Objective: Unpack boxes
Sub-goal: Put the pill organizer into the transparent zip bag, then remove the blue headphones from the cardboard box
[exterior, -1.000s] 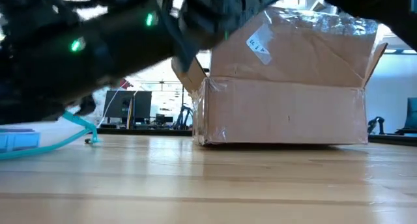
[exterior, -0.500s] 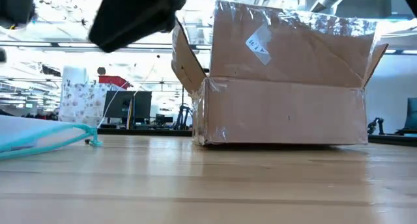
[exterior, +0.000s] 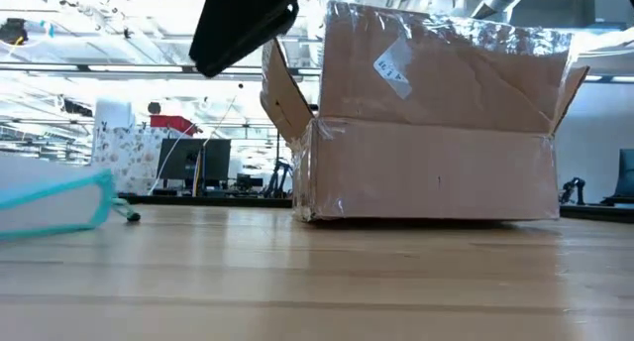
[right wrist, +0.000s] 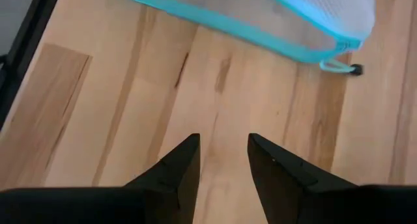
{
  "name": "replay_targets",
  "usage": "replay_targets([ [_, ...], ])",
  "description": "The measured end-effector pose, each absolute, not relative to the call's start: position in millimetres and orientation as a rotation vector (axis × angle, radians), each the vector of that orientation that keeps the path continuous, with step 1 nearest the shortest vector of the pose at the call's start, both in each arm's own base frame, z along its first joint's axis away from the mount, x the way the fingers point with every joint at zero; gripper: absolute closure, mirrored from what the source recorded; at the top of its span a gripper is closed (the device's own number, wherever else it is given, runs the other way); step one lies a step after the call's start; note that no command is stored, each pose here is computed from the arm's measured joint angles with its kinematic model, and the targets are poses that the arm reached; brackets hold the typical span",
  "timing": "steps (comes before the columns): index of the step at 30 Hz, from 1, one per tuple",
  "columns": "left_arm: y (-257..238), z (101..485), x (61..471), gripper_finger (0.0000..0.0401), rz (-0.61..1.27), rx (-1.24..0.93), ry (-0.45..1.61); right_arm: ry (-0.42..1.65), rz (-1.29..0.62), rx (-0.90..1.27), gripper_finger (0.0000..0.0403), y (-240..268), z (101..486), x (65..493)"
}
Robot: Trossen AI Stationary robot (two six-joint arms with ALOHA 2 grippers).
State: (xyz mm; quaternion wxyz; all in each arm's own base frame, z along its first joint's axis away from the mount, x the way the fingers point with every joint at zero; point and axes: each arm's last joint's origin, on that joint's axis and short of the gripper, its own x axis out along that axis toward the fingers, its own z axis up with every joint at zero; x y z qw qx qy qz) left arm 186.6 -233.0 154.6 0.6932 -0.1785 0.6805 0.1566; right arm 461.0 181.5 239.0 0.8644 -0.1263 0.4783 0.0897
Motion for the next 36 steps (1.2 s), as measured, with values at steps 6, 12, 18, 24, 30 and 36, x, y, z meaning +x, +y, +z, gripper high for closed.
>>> replay_targets([
  [6, -237, 190, 221, 0.0292, 0.312, -0.449, 1.357, 0.909, 0.224, -0.286, 0.028, 179, 303, 439],
  [12, -232, 230, 247, 0.0292, 0.336, -0.475, 1.243, 0.803, 0.268, -0.342, 0.028, 164, 376, 392],
  [18, -207, 275, 276, 0.0292, 0.417, -0.348, 1.043, 0.905, 0.095, -0.379, 0.028, 109, 421, 341],
  [24, -141, 317, 298, 0.0292, 0.406, -0.201, 0.994, 1.118, -0.151, -0.263, 0.028, 40, 425, 308],
  [30, -50, 345, 300, 0.0292, 0.413, -0.034, 0.928, 1.164, -0.327, -0.15, 0.028, -18, 397, 300],
  [36, 4, 360, 287, 0.0292, 0.359, 0.062, 0.871, 1.162, -0.463, -0.03, 0.028, -57, 345, 292],
])
